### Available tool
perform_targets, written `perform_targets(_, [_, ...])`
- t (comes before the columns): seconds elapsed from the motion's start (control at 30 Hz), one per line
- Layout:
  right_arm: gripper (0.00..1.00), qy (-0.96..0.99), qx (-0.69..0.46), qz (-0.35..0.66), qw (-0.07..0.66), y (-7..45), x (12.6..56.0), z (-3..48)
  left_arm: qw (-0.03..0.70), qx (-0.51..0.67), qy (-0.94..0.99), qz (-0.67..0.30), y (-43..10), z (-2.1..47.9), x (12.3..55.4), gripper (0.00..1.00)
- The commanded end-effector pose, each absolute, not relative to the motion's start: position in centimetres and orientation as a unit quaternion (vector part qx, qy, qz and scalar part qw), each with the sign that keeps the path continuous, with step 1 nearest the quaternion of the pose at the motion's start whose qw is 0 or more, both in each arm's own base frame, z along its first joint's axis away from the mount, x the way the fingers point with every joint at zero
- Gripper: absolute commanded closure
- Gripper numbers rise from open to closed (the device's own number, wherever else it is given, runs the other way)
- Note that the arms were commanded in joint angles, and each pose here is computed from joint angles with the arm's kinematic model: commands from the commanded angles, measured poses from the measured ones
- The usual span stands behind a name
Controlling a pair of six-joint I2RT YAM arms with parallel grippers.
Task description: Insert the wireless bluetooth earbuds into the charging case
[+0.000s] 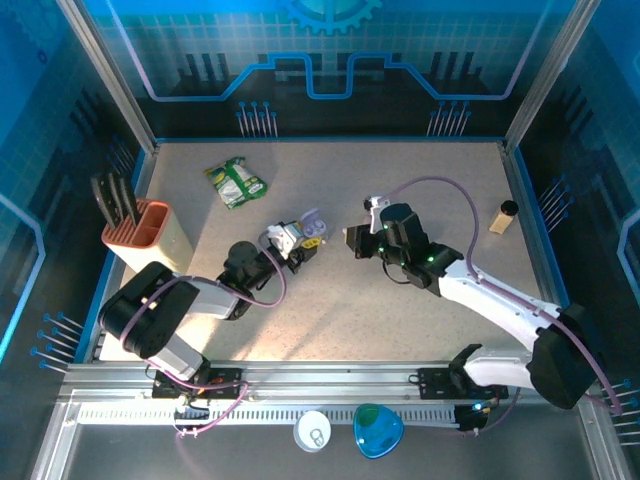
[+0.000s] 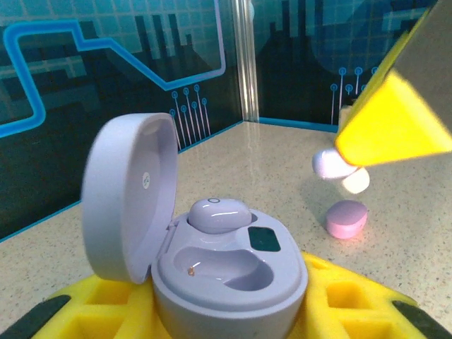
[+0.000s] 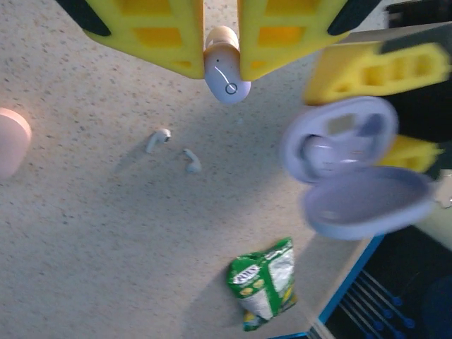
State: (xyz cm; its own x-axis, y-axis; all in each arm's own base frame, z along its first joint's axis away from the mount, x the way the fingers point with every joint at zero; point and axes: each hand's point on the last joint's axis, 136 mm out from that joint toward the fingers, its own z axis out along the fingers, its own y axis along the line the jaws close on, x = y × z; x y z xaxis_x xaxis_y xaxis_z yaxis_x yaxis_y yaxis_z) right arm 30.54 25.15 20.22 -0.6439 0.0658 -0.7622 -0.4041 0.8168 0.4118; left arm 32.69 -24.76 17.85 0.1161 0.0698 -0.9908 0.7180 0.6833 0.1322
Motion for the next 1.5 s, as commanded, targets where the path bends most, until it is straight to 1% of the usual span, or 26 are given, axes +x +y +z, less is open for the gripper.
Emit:
perform_targets(0.0, [0.82,0.84,-0.135,0.286,0.44,26.8,30.4,23.6,0.717,0.325,0.575,-0.223,-25.6,20.5,33.0,0.68])
perform_targets(0.13, [0.82,0.831,-0.156,0.307,0.437,28.9,30.3,24.6,0.717,0.326,0.575,-0.222,-26.0,20.5,33.1,0.68])
perform_targets(0.5, [0.82,0.825,-0.182,0.334,0.417,32.3,31.1,24.4,0.713,0.329,0.576,-0.228,-26.3,20.2,32.7,0.68])
perform_targets(0.8, [0.82,0.83,-0.188,0.337,0.402,33.3,31.3,23.4,0.714,0.328,0.576,-0.226,-26.4,20.2,32.8,0.68])
perform_targets(1.07, [0.82,0.842,-0.179,0.323,0.393,32.7,31.2,21.8,0.726,0.286,0.589,-0.212,-25.2,21.1,33.8,0.69])
perform_targets(1.3, [0.82,0.844,-0.177,0.323,0.391,32.5,31.0,21.4,0.725,0.273,0.592,-0.222,-25.3,21.3,34.0,0.69])
perform_targets(1.37, [0.81,0.845,-0.18,0.327,0.384,32.7,30.9,21.1,0.724,0.271,0.593,-0.225,-25.3,21.3,34.1,0.69])
perform_targets(1.47, [0.74,0.845,-0.184,0.333,0.377,33.0,30.7,21.0,0.725,0.273,0.591,-0.227,-25.4,21.5,34.0,0.69])
